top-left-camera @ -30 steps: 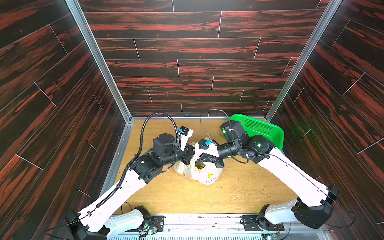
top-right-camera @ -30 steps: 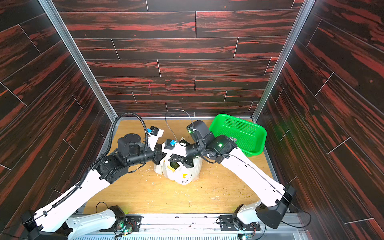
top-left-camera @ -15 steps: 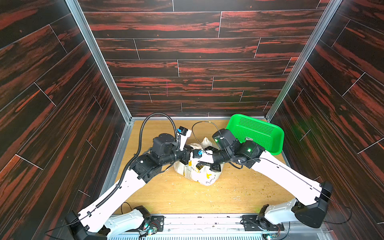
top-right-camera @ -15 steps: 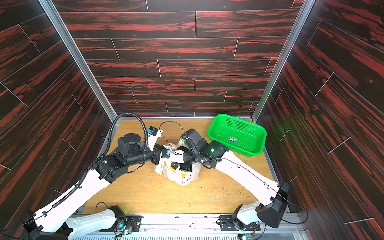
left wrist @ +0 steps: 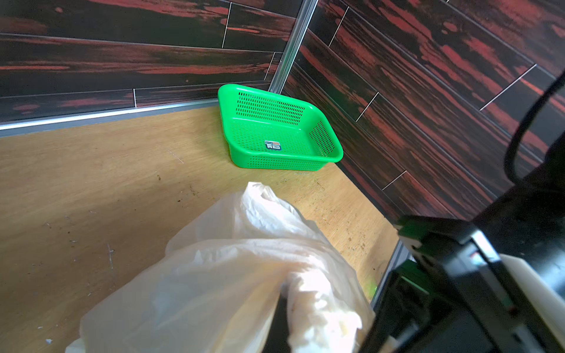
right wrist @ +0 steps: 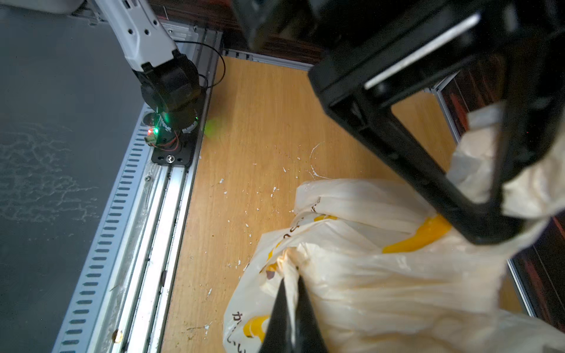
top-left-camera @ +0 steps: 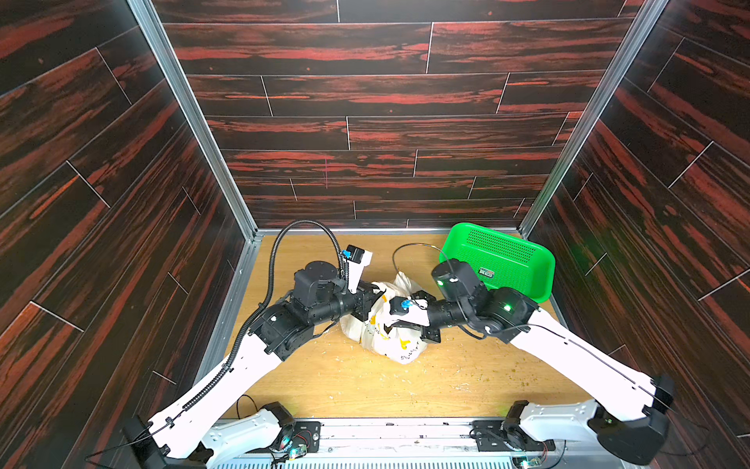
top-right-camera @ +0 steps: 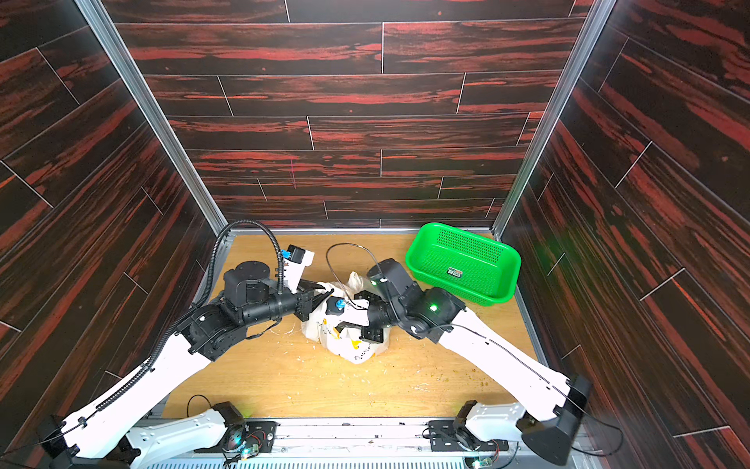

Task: Place the pineapple into a plastic bag & tie a knot
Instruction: Cross the plastic bag at the center of the board.

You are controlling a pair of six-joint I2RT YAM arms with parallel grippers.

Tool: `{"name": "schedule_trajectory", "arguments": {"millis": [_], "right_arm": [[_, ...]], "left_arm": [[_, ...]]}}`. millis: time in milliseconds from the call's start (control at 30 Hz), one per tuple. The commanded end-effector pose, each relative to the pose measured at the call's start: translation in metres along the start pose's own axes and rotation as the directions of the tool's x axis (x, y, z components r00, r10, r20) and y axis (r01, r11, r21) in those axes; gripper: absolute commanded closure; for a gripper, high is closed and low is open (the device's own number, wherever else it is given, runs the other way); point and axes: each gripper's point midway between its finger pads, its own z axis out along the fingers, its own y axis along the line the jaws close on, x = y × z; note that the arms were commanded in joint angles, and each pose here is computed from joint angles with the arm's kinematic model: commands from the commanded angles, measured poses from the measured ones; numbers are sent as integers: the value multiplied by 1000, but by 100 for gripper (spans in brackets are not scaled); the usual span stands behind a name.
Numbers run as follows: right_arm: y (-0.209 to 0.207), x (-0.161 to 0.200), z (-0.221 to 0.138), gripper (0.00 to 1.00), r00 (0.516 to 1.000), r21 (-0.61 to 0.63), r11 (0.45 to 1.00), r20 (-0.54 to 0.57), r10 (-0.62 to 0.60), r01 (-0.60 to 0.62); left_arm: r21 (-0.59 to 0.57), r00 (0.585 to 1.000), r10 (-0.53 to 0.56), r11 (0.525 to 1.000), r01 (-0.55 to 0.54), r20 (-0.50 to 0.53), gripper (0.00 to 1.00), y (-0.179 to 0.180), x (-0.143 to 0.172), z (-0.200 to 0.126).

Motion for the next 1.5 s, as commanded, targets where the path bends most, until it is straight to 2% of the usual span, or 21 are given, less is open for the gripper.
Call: {"name": "schedule_trajectory", "arguments": {"millis": [0, 200, 300, 500, 667, 967, 1267, 1467], "right_arm": [[2, -21, -18, 100, 990, -6, 998, 124, 62, -61], [-29, -47, -37, 100, 922, 82, 964, 323, 215, -254], [-43, -51, -37, 100, 889, 101, 936, 363, 280, -337], [-77, -46, -50, 100, 827, 218, 850, 436, 355, -479], [-87, -40, -57, 100, 785, 260, 792, 481, 390, -552], [-90, -54, -74, 100, 789, 270, 802, 499, 357, -533], [-105, -52, -85, 100, 778, 333, 754, 517, 356, -566], [-115, -48, -91, 100, 774, 381, 715, 522, 357, -586]], "left_arm": [[40, 995, 27, 999, -31, 95, 100, -14, -25, -14], [108, 995, 78, 990, -85, 68, 100, -24, -15, -13], [107, 991, 122, 986, -127, 53, 100, -23, -10, -11], [49, 983, 185, 981, -186, 19, 100, -11, -6, -5], [44, 965, 246, 967, -250, 88, 100, -15, -18, -12], [60, 953, 303, 951, -303, 22, 100, -12, -12, -3], [51, 956, 291, 955, -292, 21, 100, -2, -12, 2], [129, 943, 330, 934, -334, 51, 100, -15, -13, 2]]}}
